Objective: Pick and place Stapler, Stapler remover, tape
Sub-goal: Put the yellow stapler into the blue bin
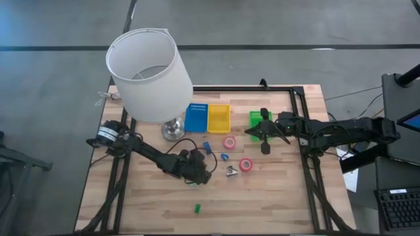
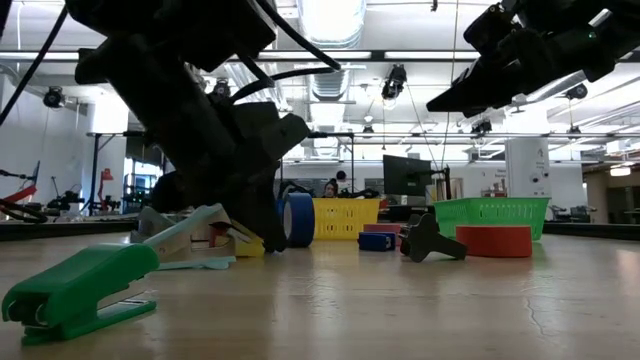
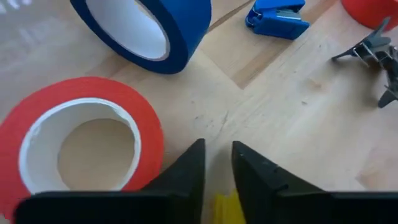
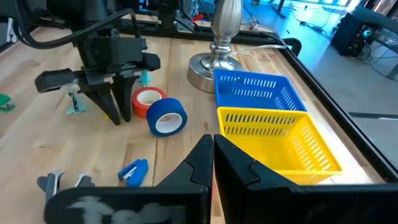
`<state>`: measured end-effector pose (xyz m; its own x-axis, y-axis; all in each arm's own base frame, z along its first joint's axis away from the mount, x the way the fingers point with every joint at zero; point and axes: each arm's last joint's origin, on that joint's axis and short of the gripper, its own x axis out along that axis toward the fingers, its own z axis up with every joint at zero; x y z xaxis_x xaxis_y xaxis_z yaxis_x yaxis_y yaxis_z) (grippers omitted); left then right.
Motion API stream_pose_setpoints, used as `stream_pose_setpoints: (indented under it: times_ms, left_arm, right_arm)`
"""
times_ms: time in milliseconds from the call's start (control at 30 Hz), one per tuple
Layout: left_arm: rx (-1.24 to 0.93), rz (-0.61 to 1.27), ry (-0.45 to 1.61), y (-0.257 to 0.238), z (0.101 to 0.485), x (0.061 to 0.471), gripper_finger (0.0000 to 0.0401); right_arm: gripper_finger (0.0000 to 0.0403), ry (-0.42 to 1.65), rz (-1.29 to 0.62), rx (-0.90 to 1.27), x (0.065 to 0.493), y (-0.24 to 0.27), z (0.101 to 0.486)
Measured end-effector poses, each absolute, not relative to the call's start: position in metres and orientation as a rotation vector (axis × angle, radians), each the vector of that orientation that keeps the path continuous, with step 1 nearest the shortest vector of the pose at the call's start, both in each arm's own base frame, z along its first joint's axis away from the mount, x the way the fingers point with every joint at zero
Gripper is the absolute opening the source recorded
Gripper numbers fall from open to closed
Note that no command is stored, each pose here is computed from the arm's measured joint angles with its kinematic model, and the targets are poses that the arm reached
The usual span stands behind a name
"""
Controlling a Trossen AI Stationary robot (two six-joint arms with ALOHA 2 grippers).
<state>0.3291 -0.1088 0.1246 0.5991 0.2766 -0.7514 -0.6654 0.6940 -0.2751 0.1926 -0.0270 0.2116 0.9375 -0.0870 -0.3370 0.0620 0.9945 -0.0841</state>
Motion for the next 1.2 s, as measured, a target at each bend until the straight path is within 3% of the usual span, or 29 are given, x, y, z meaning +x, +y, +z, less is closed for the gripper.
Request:
stream_pose_setpoints:
  times_ms: [200,500,1200]
  left_arm:
    - [-0.572,0.539,0.744,-0.1115,0.1291,0.3336,0.0006]
    - [-0.559,0.545,0.734,-0.1112,0.1298,0.3341,0.0011]
    - [-0.558,0.549,0.724,-0.1110,0.1305,0.3347,0.0003]
  right_arm:
    - [0.0009,0.346,-0.090,-0.048,0.1926,-0.0272,0.2117]
    - [0.0020,0.351,-0.138,-0.048,0.1923,-0.0285,0.2115]
    - [0.0145,0.354,-0.210,-0.050,0.1919,-0.0305,0.2114]
